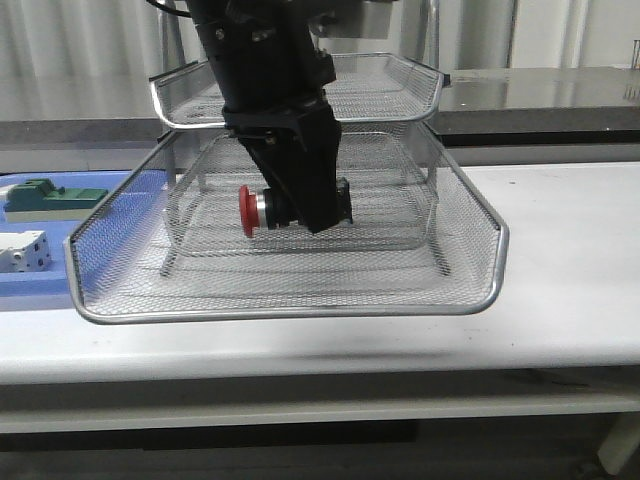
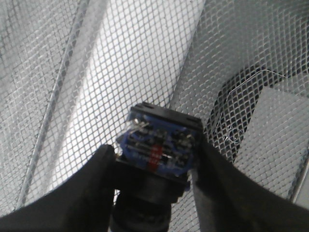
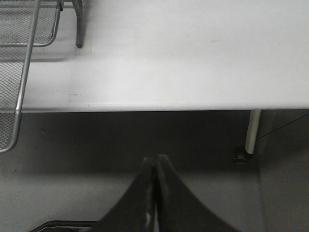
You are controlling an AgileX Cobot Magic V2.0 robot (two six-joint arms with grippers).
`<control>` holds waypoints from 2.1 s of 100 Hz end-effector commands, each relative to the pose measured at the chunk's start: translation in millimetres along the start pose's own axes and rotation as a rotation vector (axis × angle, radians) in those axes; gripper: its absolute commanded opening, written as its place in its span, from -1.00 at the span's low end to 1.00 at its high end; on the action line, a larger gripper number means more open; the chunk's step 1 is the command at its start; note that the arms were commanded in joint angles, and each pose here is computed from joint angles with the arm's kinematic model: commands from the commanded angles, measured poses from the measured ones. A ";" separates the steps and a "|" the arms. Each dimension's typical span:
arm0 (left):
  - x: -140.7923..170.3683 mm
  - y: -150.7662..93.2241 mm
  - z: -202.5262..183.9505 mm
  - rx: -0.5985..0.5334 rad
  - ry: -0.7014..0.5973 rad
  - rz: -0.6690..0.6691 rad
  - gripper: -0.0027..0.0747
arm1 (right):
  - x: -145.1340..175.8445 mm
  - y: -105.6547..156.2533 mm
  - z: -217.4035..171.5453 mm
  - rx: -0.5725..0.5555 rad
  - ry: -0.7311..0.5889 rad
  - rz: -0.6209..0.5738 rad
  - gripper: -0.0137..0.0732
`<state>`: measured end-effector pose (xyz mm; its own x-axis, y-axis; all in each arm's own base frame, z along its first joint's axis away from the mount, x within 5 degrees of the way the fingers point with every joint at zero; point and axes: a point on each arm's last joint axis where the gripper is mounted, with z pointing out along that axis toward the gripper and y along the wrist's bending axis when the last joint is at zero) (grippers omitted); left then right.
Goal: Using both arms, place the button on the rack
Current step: 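Carry the red button with the left gripper into the pulled-out wire tray, then open the left gripper and lift it away from the button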
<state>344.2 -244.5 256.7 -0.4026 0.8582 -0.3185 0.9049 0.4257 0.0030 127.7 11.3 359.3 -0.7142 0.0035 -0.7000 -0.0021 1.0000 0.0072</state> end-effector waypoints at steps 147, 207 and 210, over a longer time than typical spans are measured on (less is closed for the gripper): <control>86.9 -2.1 -216.5 -0.288 -0.301 -0.329 0.52 | -10.3 -1.4 -9.1 0.005 -0.086 -0.004 -0.85; 226.0 -58.4 -202.7 -0.632 -0.655 -0.702 0.42 | -10.6 -1.6 -9.1 0.008 -0.089 -0.007 -0.85; 230.7 -62.0 -200.3 -0.649 -0.675 -0.713 0.42 | -10.6 -1.6 -9.1 0.008 -0.089 -0.007 -0.85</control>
<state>182.2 -20.8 363.4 -0.6124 0.2247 -0.7579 0.2732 0.9598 0.0637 127.7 11.2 359.3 -0.7140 0.0028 -0.7001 -0.0018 1.0000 0.0058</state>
